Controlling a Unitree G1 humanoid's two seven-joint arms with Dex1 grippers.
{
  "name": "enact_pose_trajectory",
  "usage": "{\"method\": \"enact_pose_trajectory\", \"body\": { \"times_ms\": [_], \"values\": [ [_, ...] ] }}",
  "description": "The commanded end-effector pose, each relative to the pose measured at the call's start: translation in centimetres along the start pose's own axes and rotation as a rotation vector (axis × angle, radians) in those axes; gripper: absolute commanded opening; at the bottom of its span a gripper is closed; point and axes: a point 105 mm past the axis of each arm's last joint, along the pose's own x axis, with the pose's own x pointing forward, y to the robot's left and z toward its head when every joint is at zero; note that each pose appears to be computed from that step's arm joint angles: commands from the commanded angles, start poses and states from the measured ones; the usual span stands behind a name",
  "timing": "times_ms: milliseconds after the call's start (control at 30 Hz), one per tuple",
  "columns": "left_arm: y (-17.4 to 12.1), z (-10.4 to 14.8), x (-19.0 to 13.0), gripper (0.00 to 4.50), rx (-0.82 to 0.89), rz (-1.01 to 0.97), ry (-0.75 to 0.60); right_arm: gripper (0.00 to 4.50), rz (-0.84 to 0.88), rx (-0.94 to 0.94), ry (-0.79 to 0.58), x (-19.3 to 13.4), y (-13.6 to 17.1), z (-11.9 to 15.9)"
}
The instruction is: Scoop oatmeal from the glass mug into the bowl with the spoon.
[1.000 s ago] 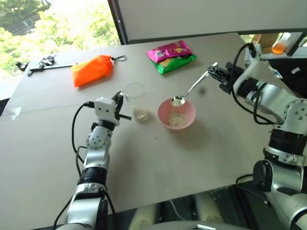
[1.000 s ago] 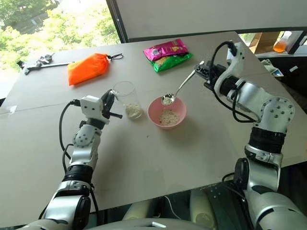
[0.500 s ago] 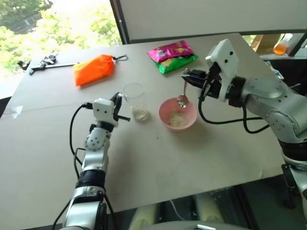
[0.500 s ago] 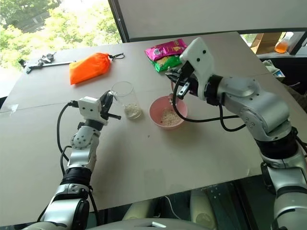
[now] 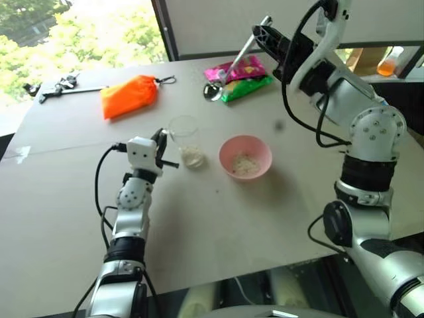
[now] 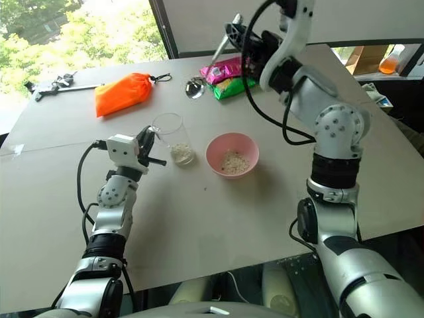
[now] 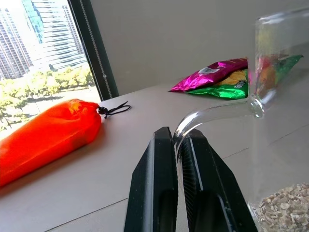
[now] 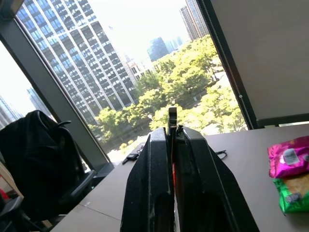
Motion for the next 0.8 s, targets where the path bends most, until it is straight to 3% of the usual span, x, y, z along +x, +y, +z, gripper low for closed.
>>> {"method": "enact_pose_trajectory", "body": {
  "times_ms": [33,333,500,600,700,800],
  "values": [
    [0.0,0.3,-0.2,0.13,0.028,-0.006,-0.001,0.00,0.067,-0.012,-0.012,0.9,1.9,0.1],
    [0.0,0.2,-0.6,0.13,0.028,0.007,0.001,0.00,0.072,-0.037,0.155,1.8,2.0,-6.7],
    [-0.1,0.1,-0.6,0.13,0.027,0.007,0.003,0.00,0.046,-0.022,0.166,2.4,1.3,-8.3],
    [-0.1,0.1,-0.6,0.07,0.028,0.006,0.004,0.96,0.070,-0.022,0.143,2.6,1.7,-7.8],
    [0.1,-0.1,-0.7,0.07,0.029,0.006,0.008,2.27,0.097,-0.045,0.082,2.7,2.3,-5.8],
    [0.0,-0.4,-0.9,0.07,0.017,0.000,0.020,2.27,0.152,-0.009,-0.004,2.2,2.9,-3.2]
  ]
}}
